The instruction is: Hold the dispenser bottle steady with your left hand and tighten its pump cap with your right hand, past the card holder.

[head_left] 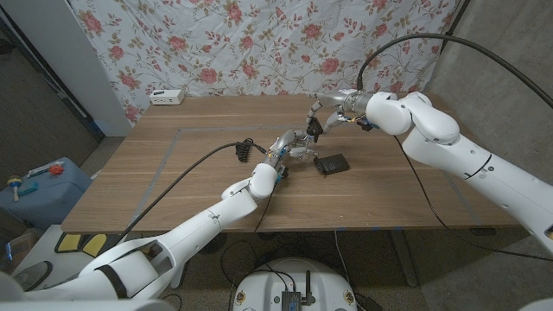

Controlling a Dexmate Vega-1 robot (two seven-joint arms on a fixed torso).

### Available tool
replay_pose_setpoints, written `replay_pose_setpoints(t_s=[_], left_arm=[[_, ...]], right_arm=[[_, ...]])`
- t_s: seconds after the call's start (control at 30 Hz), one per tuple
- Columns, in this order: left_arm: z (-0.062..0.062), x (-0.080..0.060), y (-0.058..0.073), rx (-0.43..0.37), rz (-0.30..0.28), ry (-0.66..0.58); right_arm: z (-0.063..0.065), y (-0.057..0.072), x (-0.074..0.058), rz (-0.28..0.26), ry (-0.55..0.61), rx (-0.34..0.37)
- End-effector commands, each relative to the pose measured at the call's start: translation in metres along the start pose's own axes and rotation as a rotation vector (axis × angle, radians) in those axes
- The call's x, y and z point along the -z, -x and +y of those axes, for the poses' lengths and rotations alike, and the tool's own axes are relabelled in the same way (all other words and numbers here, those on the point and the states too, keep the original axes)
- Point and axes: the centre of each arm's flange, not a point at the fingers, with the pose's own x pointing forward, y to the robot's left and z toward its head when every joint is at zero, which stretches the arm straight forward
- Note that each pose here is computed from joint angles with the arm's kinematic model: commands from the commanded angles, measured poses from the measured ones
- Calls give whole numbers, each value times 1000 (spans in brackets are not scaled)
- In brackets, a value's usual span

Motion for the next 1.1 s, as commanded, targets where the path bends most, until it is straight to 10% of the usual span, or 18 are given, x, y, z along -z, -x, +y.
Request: replay_pose_setpoints(t_s=[0.03, 1.1], left_arm=[[-3, -1, 0, 6, -3, 2], [0, 1, 0, 1, -1, 4]], right_arm=[[-6, 0, 1, -14, -78, -27], [-1, -5, 0, 41, -125, -74]])
